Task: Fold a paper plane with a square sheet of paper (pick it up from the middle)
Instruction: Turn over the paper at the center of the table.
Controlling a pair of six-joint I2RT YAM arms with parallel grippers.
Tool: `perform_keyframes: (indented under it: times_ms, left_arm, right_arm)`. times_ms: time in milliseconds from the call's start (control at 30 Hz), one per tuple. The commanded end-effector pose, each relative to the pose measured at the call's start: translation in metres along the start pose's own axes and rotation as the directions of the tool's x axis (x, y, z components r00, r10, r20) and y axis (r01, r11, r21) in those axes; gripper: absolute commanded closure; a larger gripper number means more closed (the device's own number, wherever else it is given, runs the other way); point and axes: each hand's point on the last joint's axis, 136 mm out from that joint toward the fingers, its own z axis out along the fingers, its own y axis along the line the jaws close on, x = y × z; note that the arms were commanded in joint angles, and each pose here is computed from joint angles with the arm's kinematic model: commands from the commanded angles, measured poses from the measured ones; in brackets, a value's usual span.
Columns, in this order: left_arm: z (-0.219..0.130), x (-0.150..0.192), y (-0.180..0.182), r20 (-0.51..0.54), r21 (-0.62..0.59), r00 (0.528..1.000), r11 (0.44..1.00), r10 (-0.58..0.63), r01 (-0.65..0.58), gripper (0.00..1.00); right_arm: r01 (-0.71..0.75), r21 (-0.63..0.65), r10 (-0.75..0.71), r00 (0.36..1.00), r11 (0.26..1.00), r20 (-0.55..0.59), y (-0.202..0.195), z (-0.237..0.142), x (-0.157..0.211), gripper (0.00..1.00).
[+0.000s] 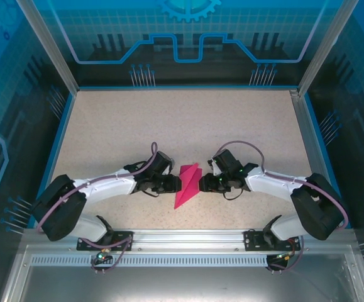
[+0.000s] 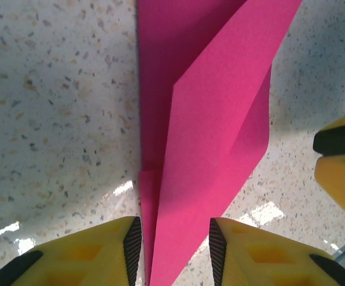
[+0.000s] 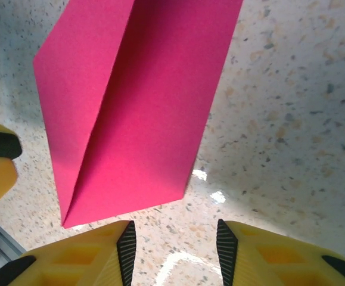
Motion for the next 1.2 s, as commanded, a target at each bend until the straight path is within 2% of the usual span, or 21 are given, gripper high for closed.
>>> perform_keyframes:
  times_ms: [0,333,833,1167]
  left_arm:
    - [0.000,-0.012,-0.002,0.022,-0.026,0.999,0.999,0.045,-0.044,0.61]
    - [0.014,-0.012,0.000,-0.014,-0.040,0.999,0.999,0.036,-0.037,0.62]
    - [0.026,-0.005,0.008,-0.059,-0.068,0.998,0.997,0.024,-0.028,0.65]
    - [0.033,0.003,0.013,-0.088,-0.069,0.996,0.998,0.007,-0.013,0.68]
  right_arm:
    - [-0.039,-0.059,0.040,0.999,0.997,0.017,0.016,0.006,-0.004,0.57]
    - [-0.096,-0.043,0.095,0.995,0.994,-0.018,0.015,0.023,0.002,0.56]
    - [-0.194,-0.009,0.194,0.981,0.981,-0.008,0.001,0.038,0.010,0.57]
    - [-0.212,-0.042,0.213,0.977,0.976,0.015,0.016,0.039,0.000,0.58]
